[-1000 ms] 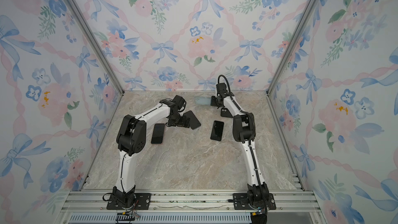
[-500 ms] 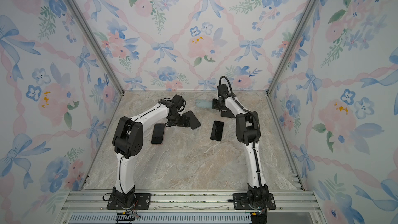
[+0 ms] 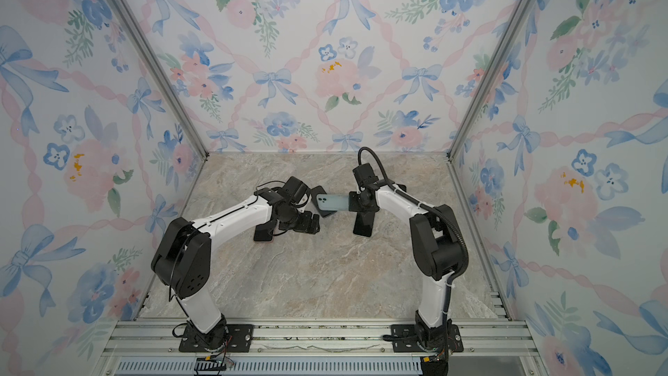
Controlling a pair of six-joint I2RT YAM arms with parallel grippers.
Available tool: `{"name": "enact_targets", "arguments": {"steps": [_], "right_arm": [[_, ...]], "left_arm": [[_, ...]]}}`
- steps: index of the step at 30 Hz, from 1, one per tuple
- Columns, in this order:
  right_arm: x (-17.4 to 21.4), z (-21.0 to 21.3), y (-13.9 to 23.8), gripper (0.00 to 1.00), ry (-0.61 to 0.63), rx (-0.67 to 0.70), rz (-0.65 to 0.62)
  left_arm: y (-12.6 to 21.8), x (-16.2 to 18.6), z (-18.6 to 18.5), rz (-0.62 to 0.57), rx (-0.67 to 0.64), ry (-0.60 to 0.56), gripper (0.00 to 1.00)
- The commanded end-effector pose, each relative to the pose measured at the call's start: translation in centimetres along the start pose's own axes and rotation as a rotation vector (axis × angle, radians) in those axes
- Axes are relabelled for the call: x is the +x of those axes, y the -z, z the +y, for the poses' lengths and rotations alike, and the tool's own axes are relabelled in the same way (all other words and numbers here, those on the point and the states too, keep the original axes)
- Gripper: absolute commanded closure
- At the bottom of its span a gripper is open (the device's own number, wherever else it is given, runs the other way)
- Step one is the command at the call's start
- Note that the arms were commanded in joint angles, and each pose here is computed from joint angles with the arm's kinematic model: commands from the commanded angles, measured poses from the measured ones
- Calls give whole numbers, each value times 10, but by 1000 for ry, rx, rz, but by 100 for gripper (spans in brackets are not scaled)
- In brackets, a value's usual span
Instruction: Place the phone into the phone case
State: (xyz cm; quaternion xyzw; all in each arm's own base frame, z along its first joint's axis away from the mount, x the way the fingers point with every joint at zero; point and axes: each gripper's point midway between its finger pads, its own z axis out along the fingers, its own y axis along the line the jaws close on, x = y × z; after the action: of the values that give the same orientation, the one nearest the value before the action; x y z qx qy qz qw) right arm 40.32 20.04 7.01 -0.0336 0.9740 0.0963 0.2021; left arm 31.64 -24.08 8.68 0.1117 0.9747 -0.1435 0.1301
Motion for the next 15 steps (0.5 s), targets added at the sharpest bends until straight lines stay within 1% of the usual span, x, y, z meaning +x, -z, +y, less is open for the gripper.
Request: {"name": "enact_targets", "arguments": {"steps": [1,5,10,15], "right_arm": [[31,8,12,100,-3,43,12],[75,21,13,100,17,61,64],[120,40,7,100,63,83,139],[141,47,2,100,97,112,178]], "left_arm": [[9,11,-2,-34,31,28,7],[17,21,-3,-60,63,47,7],[30,22,-9,-94,87,38,7],[20,26,-5,-78,79,39,7]]}}
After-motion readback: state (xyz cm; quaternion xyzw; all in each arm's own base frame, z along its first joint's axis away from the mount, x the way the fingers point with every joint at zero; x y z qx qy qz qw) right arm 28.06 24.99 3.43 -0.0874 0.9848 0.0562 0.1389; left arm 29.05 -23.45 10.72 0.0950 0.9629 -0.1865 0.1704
